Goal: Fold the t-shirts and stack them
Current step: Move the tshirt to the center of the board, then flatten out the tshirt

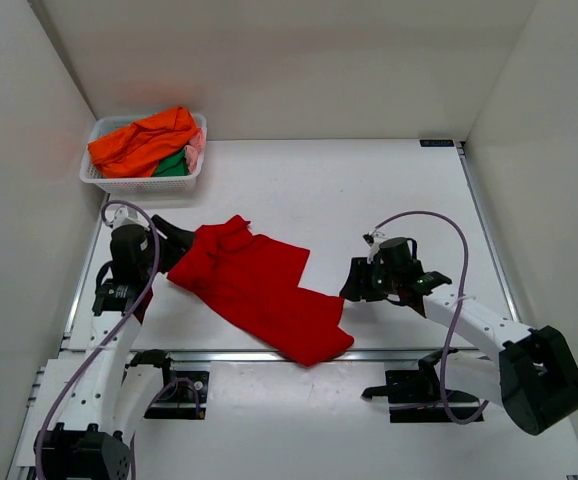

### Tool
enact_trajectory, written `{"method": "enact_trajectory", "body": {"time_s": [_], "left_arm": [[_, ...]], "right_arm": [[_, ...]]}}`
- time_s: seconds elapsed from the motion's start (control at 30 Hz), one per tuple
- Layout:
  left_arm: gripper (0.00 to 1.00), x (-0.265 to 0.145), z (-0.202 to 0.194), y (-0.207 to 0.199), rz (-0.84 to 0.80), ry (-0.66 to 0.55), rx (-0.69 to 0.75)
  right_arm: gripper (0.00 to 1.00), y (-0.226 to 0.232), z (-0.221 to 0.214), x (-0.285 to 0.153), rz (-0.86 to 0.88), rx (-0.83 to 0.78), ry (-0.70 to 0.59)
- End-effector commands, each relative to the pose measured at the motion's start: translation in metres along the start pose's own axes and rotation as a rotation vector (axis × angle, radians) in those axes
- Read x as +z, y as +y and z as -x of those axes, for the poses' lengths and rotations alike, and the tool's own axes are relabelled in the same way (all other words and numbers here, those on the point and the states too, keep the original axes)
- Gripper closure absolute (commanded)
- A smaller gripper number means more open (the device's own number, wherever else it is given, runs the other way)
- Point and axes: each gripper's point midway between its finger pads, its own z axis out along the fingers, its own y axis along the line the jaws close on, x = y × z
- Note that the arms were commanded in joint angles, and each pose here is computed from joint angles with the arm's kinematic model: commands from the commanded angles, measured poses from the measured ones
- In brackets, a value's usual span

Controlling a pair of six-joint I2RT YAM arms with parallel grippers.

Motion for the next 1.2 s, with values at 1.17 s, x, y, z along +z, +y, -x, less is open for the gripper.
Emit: {"method": "enact_trajectory", "body": {"time_s": [1.17], "left_arm": [[0.23,0.133,-0.217,-0.113,-0.044,0.659,0.538]], "right_arm": [[0.62,-0.01,-0.047,0.046,-0.081,0.066,0.207]]}}
